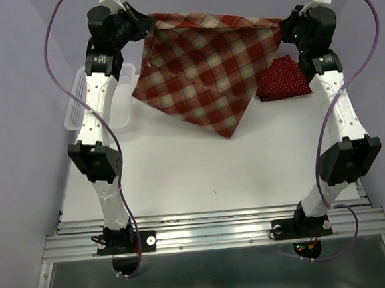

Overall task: Fold and stack the skirts
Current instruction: Flatten the skirt out

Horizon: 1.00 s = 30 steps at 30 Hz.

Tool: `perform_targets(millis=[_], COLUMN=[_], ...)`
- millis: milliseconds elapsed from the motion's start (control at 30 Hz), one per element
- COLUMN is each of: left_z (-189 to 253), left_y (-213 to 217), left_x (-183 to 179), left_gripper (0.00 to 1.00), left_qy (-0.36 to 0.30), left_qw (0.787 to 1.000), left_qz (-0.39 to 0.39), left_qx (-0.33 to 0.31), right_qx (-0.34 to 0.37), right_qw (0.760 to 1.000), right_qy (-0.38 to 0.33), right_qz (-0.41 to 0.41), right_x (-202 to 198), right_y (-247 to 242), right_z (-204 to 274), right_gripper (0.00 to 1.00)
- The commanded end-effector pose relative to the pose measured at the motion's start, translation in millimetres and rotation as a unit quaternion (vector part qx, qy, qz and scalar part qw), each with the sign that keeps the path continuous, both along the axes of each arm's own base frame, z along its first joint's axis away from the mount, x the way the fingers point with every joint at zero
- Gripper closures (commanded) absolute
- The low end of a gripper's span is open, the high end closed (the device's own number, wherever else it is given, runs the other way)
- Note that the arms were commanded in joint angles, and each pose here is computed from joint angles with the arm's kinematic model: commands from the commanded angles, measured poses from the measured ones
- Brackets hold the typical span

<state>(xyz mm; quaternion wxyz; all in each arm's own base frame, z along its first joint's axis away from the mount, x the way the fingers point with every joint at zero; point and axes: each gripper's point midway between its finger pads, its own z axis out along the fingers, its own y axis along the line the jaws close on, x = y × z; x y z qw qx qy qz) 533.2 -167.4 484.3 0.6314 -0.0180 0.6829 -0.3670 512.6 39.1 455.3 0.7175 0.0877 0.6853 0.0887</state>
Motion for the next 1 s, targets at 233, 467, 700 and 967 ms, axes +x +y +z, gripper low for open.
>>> perform_targets(millis=[233,467,700,967], left_z=[70.8,-120.7,-294.4,-307.3], left_y=[3.7,-16.8,-50.8,-23.0], left_x=[-53.1,-63.3,-174.3,-279.1], left_gripper=[1.00,1.00,0.85,0.01], left_qy=[-0.121,0.040,0.256,0.354], left_qw=[0.990,0.988,0.951,0.924], left_qz=[-0.072,-0.147,-0.171,-0.110], left_qx=[-0.006,0.010,0.029,0.091], right_qx=[-0.006,-0.023,0.066,0.008], right_qw=[0.996,0.997,0.943,0.933], right_qy=[-0.090,0.066,0.325,0.336], right_qz=[0.029,0.020,-0.025,-0.126], right_x=[-25.7,-55.5,-158.9,-213.7], right_y=[-27.0,-31.5,-31.7,-71.9], right_z=[76.0,-76.7,-251.5,-227.6], right_gripper=[0.98,0.92,0.77,0.00])
